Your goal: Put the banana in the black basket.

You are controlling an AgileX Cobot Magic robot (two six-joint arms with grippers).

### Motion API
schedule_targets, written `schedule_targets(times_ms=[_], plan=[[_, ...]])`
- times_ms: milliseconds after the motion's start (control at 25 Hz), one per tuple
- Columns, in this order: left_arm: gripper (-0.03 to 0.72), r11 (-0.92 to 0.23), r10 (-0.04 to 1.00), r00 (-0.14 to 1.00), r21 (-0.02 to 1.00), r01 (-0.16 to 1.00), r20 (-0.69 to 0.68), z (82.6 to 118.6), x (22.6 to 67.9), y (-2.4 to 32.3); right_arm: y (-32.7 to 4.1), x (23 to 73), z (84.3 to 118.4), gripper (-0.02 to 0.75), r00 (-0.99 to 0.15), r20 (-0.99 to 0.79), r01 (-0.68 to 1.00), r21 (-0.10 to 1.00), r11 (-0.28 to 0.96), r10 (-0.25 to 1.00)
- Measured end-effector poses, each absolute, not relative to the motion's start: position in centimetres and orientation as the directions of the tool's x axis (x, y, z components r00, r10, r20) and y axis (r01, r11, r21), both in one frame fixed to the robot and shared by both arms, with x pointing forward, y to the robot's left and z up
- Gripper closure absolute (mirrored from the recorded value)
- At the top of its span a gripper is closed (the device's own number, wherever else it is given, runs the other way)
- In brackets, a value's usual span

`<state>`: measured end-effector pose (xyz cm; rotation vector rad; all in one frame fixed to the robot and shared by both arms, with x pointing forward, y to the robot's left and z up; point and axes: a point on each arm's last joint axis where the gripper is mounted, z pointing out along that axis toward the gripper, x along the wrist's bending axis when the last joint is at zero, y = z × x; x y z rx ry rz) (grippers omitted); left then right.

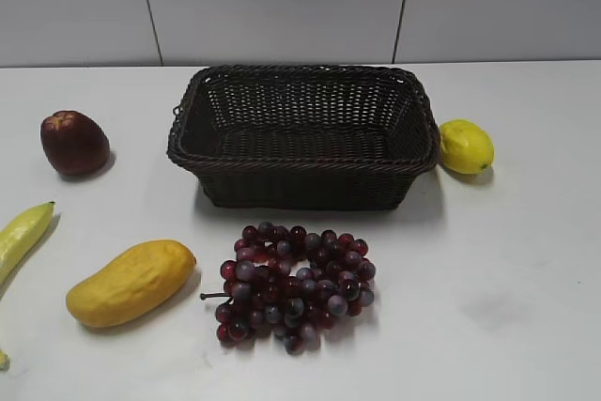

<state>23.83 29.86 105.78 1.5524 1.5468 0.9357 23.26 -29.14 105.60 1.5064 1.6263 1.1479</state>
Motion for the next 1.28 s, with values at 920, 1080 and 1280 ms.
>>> schedule_targets(times_ms=[920, 1080, 1280], plan=[[0.162, 0.01, 0.996, 0.024, 0.389, 0.921, -0.083, 101.1, 43.9, 29.8, -29.1, 23.3, 105.6, 0.218, -0.144, 0.107, 0.431, 0.902, -0.035, 0.984], [0.097, 0.021, 0.994, 0.018, 0.349, 0.937, -0.106, 98.0, 46.5, 29.7, -29.1, 23.3, 105.6, 0.218, -0.144, 0.107, 0.431, 0.902, -0.035, 0.984], [0.07, -0.013, 0.993, 0.039, 0.224, 0.974, -0.111, 94.2, 47.9, 29.6, -29.1, 23.3, 105.6, 0.218, -0.144, 0.107, 0.431, 0.902, -0.035, 0.984]])
